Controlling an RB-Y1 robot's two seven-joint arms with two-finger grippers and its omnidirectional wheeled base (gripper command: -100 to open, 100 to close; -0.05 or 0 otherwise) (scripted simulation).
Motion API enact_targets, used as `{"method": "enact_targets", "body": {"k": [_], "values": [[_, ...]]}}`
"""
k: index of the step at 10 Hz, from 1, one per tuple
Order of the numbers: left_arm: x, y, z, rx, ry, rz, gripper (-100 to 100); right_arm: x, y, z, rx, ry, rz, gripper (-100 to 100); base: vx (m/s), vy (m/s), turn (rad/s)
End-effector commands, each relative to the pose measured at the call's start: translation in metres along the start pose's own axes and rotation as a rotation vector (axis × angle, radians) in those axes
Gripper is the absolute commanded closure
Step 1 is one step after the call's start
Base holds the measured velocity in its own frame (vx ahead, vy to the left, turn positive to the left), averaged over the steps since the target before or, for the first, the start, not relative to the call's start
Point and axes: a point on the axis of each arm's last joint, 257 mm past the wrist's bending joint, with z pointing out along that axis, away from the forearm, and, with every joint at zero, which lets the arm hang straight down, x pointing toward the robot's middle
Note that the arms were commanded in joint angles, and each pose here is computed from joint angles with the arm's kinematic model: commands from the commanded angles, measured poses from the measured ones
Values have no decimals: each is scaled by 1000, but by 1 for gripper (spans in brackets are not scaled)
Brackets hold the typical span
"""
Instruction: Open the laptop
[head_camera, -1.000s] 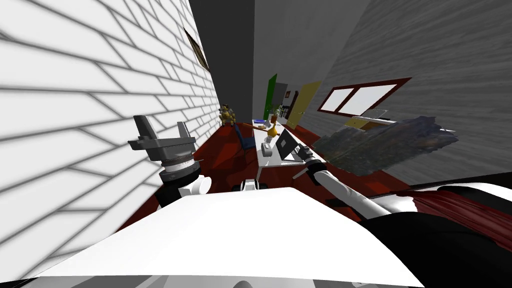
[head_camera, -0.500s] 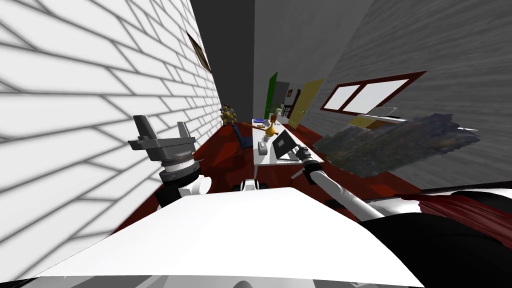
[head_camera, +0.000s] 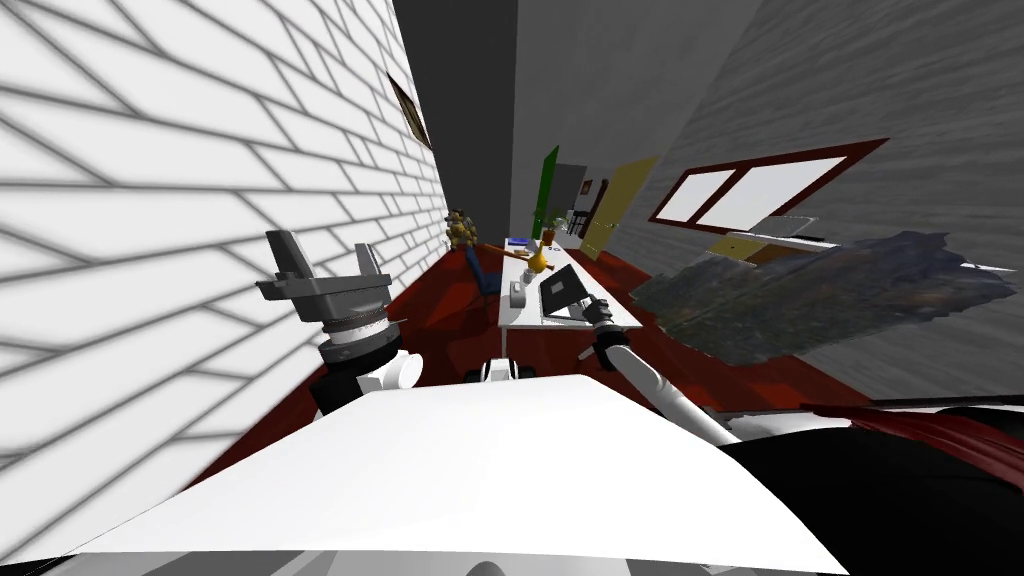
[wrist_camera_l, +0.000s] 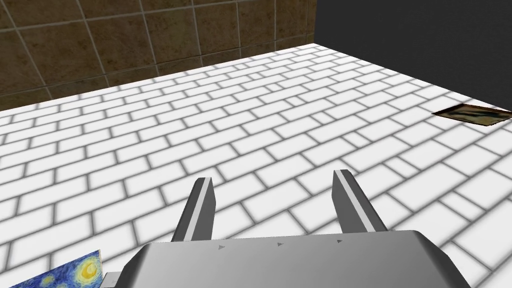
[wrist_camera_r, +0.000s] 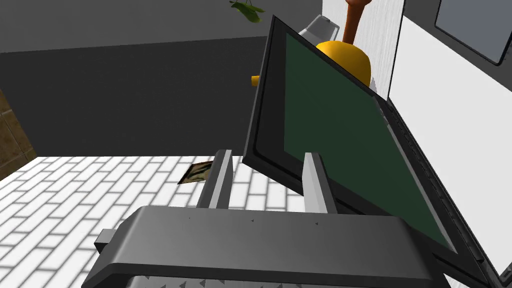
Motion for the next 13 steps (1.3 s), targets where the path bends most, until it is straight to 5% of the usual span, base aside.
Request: {"method": "enact_targets", "body": {"k": [1,6,7,13], "values": [[0,0,0,0,0,0,0,-11,19,-1,-3,27,112,100,-64,-142,98],[0,0,0,0,0,0,0,-25,48,-5,14,85,210,100,-39,-137,97],[0,0,0,0,0,0,0,-16,36,1,6,64,195,-100,-12,-32,-108],[0,0,0,0,0,0,0,-2,2,20,-2,20,194,-100,13,94,-76]]}}
